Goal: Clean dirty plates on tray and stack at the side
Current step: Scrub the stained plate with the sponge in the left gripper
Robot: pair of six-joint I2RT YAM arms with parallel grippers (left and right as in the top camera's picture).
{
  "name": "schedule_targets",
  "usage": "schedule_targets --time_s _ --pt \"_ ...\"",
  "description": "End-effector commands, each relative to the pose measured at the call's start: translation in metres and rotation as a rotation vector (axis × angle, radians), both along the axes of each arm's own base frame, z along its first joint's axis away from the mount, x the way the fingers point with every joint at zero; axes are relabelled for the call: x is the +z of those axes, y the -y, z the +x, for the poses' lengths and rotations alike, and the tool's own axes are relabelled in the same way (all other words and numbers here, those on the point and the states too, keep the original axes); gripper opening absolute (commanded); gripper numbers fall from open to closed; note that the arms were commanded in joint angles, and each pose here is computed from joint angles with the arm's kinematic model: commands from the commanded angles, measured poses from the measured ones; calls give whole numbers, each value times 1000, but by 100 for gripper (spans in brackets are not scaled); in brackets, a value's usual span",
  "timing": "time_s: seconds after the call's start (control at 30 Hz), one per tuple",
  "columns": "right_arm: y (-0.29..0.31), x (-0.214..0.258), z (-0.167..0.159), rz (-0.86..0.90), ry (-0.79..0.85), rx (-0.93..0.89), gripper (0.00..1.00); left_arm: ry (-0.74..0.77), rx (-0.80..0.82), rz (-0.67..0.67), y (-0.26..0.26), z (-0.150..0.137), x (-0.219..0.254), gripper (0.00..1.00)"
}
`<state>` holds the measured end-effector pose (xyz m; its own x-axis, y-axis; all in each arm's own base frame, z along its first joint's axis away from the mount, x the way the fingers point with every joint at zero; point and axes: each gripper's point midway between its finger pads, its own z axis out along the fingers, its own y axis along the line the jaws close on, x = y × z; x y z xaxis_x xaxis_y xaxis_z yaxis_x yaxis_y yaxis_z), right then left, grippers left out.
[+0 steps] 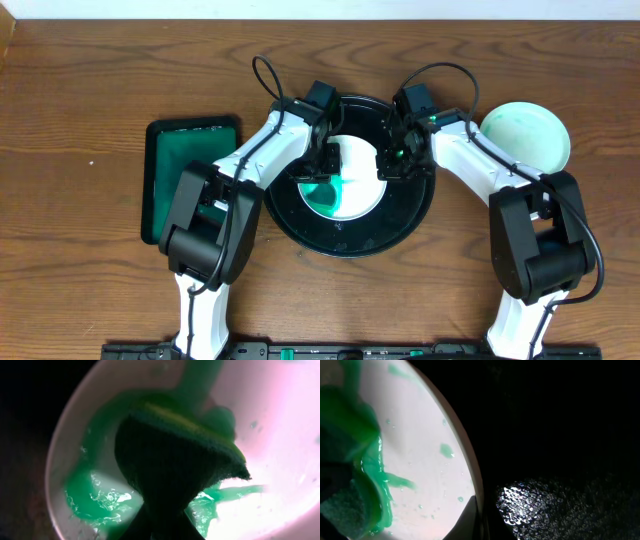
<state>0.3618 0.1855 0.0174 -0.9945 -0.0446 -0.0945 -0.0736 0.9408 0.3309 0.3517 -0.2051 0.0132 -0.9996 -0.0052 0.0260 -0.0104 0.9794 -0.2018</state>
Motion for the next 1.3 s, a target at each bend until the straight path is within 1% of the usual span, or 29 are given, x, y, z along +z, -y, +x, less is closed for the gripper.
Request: schedule_targets --time_s 0.0,0.03,0.07,0.17,0.2,0.3,0.33,0.43,0.47,0.6,0.7,0.83,0.9,1.0,1.27 --pt "-14 7 -6 47 -6 29 1 -64 62 96 -17 -3 -38 7" --pt "-14 7 -7 47 -5 35 1 -89 50 66 -11 -7 -41 7" --pt "-16 7 -7 47 -4 39 1 -130 10 -32 7 -15 -41 7" --pt "-16 7 -7 47 -1 42 1 -165 -86 -251 48 -25 -27 7" --pt "-16 7 -6 48 0 42 1 -181 -128 -393 73 -30 -14 7" --pt "-16 7 -7 47 -1 41 1 -184 -164 -528 99 -33 0 7" --pt "-16 7 -7 47 -1 41 1 -182 -171 -554 104 -33 3 7" --pt "-16 7 -6 48 0 41 1 -166 -172 -572 108 -29 5 7" --pt "-16 7 -7 47 -1 41 1 -161 -168 -562 107 -28 4 7" --pt "-15 7 -8 46 -6 41 1 -123 -90 -444 84 -11 -10 7" --pt "-15 6 -9 43 -13 41 1 -89 8 -286 47 5 -26 8" --pt "-15 6 -10 42 -15 41 1 -54 116 -18 -23 19 -43 7" --pt "-15 6 -10 43 -15 41 1 -56 149 81 -51 20 -46 7" --pt "-15 6 -10 43 -14 41 1 -68 173 185 -84 18 -47 8" --pt "-15 6 -9 43 -14 41 1 -56 182 465 -141 12 -39 7"
